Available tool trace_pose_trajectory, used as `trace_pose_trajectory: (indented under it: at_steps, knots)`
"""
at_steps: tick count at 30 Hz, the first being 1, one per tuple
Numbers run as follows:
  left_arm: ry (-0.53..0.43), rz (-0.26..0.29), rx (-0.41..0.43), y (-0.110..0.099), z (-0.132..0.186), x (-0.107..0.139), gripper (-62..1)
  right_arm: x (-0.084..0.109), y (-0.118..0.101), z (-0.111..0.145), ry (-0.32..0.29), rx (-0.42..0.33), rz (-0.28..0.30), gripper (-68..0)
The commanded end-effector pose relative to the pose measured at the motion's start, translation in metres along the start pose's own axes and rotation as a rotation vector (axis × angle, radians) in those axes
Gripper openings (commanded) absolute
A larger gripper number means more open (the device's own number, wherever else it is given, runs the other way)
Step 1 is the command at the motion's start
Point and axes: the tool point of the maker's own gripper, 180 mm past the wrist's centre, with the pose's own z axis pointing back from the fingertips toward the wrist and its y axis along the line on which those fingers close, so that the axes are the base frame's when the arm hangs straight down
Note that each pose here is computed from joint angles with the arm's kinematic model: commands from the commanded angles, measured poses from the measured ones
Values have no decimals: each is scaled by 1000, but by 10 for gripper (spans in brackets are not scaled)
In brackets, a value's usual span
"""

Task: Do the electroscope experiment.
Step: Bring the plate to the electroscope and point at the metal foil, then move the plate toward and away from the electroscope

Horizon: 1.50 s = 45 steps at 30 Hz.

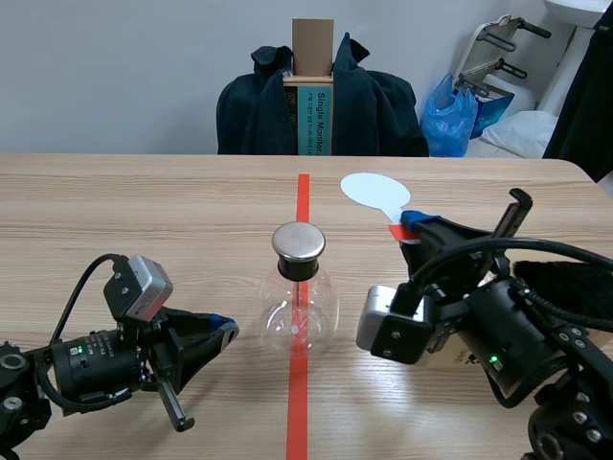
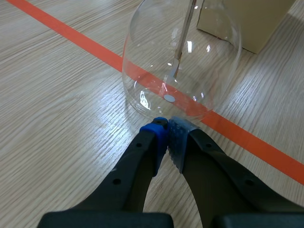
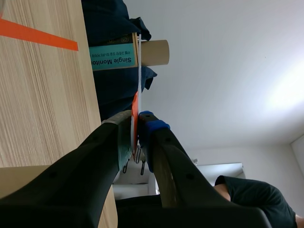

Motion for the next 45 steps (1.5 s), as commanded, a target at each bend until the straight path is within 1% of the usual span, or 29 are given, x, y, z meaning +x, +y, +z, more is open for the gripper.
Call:
trace_pose_trajectory:
  at_steps: [1,7,20,24,28,36,43,45]
  knots:
    - [-49,-4,5,2,-4,14,-578,2,-12,-5,-25,-37,21,-667]
    - [-51,1,9,0,-6,14,-577,13,-11,-5,-80,-33,32,-667]
    - [-50,-4,20,1,-6,13,-577,47,-7,1,-273,-21,82,-667]
    - [-51,-11,33,4,-6,13,-577,54,-5,4,-315,-12,98,-667]
    - [-51,-11,33,4,-6,13,-577,61,-4,6,-355,-10,99,-667]
    - [-51,-11,33,4,-6,13,-577,68,-2,9,-395,-3,103,-667]
    - [-51,-11,33,4,-6,13,-577,68,-1,10,-400,0,110,-667]
    - [-51,-11,33,4,-6,13,-577,67,0,9,-390,2,115,-667]
